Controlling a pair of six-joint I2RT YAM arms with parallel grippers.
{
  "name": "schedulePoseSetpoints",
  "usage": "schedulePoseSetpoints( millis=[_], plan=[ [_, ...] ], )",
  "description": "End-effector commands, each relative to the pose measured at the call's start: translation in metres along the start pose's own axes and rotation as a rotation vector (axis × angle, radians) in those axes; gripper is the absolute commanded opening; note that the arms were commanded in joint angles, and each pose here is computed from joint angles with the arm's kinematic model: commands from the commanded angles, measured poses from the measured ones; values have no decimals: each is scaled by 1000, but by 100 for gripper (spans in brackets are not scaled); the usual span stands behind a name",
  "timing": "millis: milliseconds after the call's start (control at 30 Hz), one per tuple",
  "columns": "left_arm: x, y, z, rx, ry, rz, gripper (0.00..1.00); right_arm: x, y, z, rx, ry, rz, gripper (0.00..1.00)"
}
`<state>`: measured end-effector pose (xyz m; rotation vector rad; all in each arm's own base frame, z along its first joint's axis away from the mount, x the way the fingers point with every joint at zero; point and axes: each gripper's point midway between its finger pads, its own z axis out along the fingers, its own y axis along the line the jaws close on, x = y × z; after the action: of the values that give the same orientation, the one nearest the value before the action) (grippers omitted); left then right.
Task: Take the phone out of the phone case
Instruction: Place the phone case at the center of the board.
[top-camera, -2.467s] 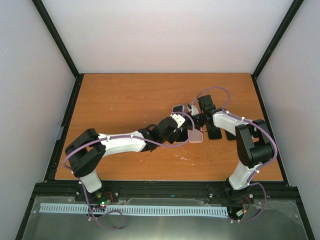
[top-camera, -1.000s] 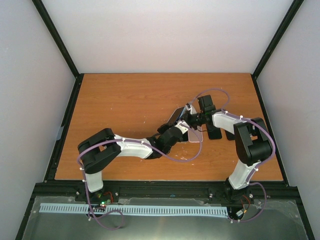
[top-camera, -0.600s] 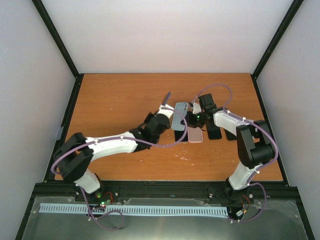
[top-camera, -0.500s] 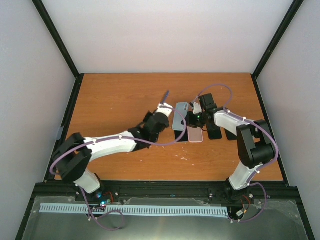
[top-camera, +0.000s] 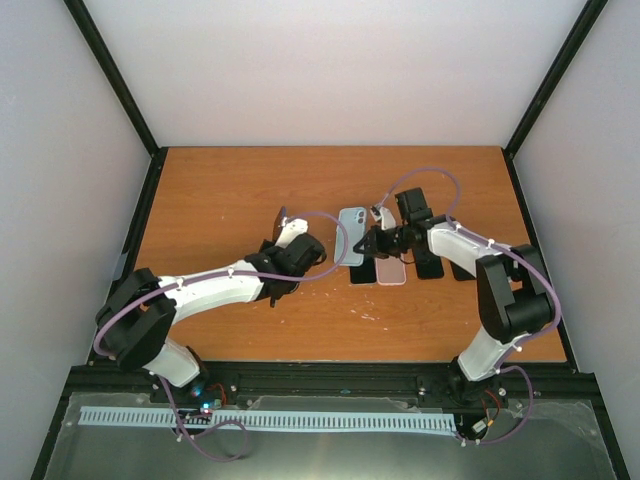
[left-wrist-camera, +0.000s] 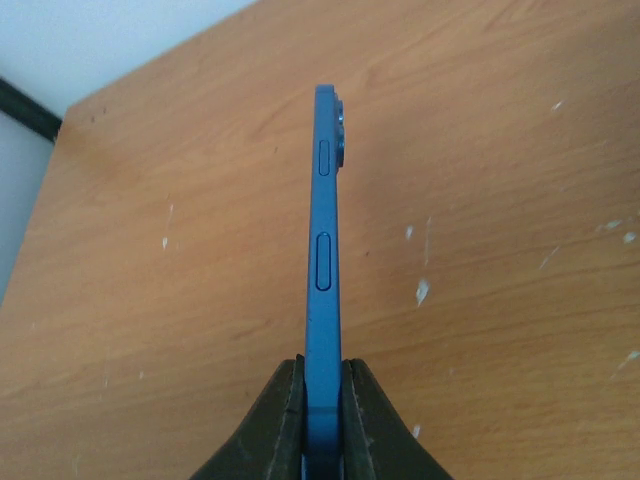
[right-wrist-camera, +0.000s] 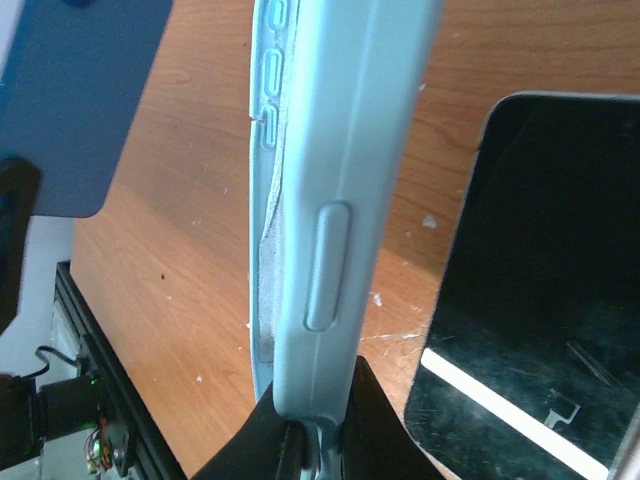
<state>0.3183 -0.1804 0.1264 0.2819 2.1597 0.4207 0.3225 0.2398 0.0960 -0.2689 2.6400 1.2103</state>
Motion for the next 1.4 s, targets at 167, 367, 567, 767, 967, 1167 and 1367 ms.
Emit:
schedulePoseSetpoints(
  millis=[167,367,567,767,967,1167,1367],
  plan=[
    [37,-7,-7,37,64,-9,0,30,3,51,-28,163,83,3],
    [52,-24,-11,30,78,46,0,36,-4,63,-18,198,109,9],
    [58,-38,-8,25,103,100,1,36,2,58,-30,193,60,43],
    [65,-69,-9,167,142,126,9,17,10,32,75,99,-81,79],
    [72,-86,-9,200,155,131,10,-3,15,3,56,-2,-129,80],
    [77,-101,-8,208,177,117,16,-12,2,-11,28,-39,-69,80],
    [87,-109,-9,226,197,115,26,-14,2,-16,13,-55,-62,80]
  ],
)
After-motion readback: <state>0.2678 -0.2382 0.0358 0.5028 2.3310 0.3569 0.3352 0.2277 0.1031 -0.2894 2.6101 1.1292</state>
